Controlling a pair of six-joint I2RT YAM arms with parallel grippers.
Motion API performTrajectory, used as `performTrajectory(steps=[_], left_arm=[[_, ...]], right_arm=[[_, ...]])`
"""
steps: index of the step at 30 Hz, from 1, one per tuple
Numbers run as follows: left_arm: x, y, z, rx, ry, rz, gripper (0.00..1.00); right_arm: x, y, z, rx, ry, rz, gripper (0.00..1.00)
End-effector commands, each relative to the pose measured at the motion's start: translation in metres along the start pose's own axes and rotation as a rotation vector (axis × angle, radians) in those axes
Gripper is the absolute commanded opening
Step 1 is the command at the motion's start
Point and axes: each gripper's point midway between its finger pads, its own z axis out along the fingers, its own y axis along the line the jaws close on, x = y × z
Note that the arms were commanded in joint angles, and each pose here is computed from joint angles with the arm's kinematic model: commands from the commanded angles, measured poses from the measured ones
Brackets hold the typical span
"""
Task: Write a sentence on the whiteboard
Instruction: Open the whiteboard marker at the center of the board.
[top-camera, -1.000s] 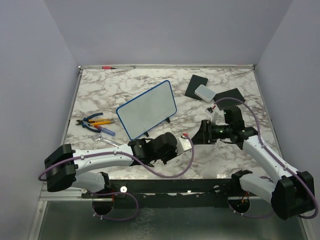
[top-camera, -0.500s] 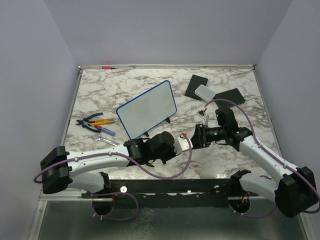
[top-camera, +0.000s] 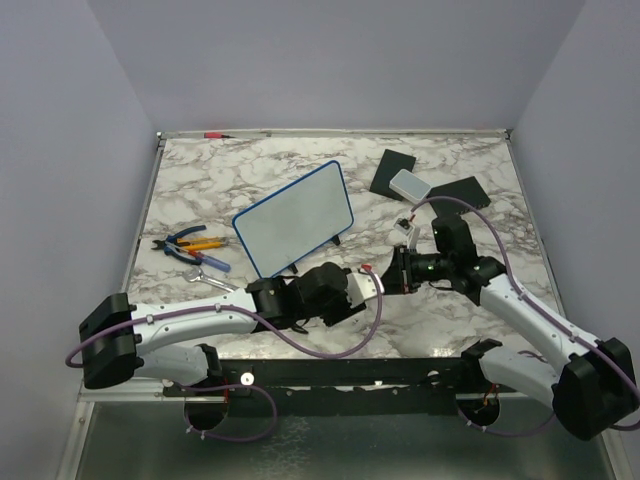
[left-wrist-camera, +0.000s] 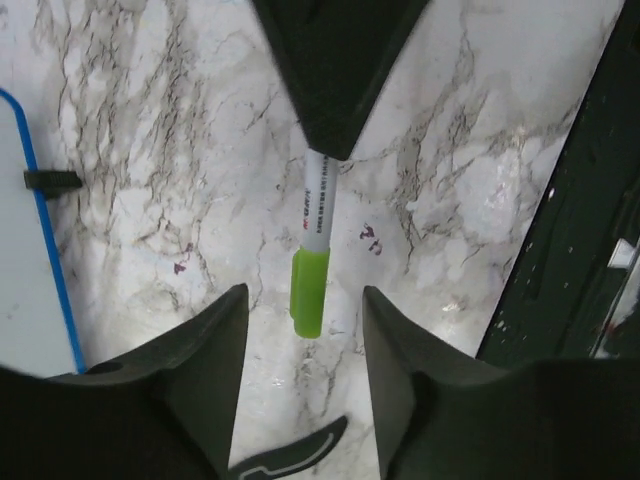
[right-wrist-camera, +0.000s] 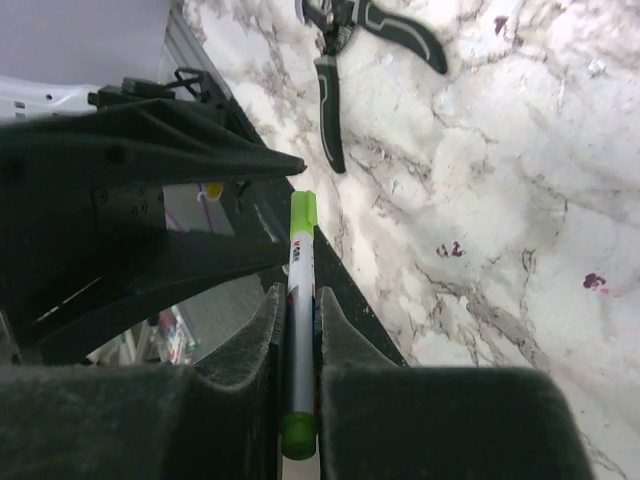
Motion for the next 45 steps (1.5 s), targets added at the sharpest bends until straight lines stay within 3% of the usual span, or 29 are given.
performTrajectory(steps=[1,9,14,19,29,32,36,37,40,45], left_arm=[[-0.018,0.039,-0.017,-0.142,-0.079,-0.103,0.63],[-0.076,0.087,-0.06,-0.031,-0.427,-0.426,0.83],[-0.1,0.092,-0.081,0.139,-0.599,-0.534,0.89],[-0.107,0.088,-0.083,0.299,-0.645,-0.602,0.93],[-0.1,0.086,-0.074,0.373,-0.61,-0.663,0.97],[-0.1,0.081,-0.072,0.417,-0.603,-0.669,0.92],[-0.102,0.075,-0.073,0.468,-0.599,-0.666,0.75],[-0.102,0.074,-0.074,0.475,-0.6,-0.667,0.69],[-0.104,0.072,-0.077,0.492,-0.608,-0.658,0.36],[-0.106,0.071,-0.079,0.5,-0.623,-0.66,0.13]], right_arm=[[-0.022,0.0,-0.003,0.044,-0.142,-0.074,0.0],[-0.063,0.041,-0.024,-0.082,-0.447,-0.217,0.01],[-0.071,0.073,-0.036,-0.209,-0.521,-0.297,0.01],[-0.074,0.083,-0.038,-0.25,-0.518,-0.338,0.01],[-0.077,0.094,-0.043,-0.284,-0.534,-0.379,0.01],[-0.078,0.096,-0.044,-0.291,-0.542,-0.382,0.01],[-0.08,0.1,-0.047,-0.307,-0.566,-0.387,0.01],[-0.08,0.101,-0.047,-0.31,-0.566,-0.388,0.0],[-0.08,0.1,-0.047,-0.309,-0.566,-0.389,0.0],[-0.08,0.098,-0.045,-0.307,-0.559,-0.383,0.0]])
